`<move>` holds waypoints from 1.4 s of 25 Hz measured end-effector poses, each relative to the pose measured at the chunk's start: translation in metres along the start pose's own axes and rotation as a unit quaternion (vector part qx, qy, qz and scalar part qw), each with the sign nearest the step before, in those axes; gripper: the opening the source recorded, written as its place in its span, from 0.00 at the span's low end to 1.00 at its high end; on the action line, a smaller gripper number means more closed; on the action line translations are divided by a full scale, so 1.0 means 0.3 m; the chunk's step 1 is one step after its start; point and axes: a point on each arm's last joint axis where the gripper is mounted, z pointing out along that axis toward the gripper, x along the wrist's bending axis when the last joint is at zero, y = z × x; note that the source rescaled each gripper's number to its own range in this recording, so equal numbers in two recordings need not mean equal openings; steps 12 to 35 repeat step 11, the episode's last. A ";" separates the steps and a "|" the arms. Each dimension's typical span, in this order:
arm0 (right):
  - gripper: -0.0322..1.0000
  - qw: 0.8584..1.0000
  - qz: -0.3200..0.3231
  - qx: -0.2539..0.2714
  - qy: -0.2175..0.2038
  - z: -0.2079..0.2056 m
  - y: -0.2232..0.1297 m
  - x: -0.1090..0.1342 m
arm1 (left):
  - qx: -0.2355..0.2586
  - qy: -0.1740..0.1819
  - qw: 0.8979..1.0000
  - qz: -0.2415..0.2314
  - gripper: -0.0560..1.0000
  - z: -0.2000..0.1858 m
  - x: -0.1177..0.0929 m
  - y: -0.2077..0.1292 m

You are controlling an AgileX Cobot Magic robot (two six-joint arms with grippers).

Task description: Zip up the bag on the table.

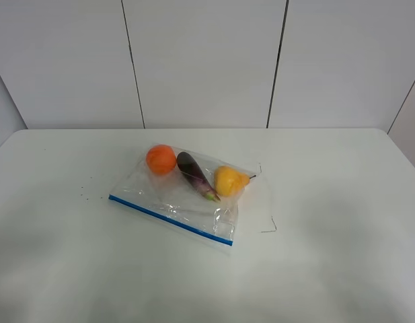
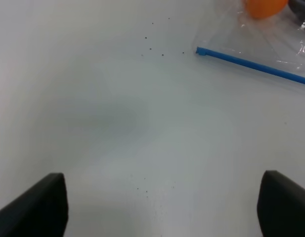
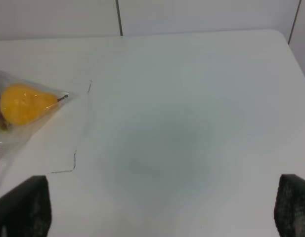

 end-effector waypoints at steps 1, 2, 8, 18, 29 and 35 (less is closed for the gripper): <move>1.00 1.000 0.000 0.000 0.000 0.000 0.000 0.000 | 0.000 0.000 1.000 0.000 1.00 0.000 0.000 0.000; 1.00 1.000 0.000 0.000 0.000 0.000 0.000 0.000 | 0.000 0.000 1.000 0.000 1.00 0.000 0.000 0.000; 1.00 1.000 0.000 0.000 0.000 0.000 0.000 0.000 | 0.000 0.000 1.000 0.000 1.00 0.000 0.000 0.000; 1.00 1.000 0.000 0.000 0.000 0.000 0.000 0.000 | 0.000 0.000 1.000 0.000 1.00 0.000 0.000 0.000; 1.00 1.000 0.000 0.000 0.000 0.000 0.000 0.000 | 0.000 0.000 1.000 0.000 1.00 0.000 0.000 0.000; 1.00 1.000 0.000 0.000 0.000 0.000 0.000 0.000 | 0.000 0.000 1.000 0.000 1.00 0.000 0.000 0.000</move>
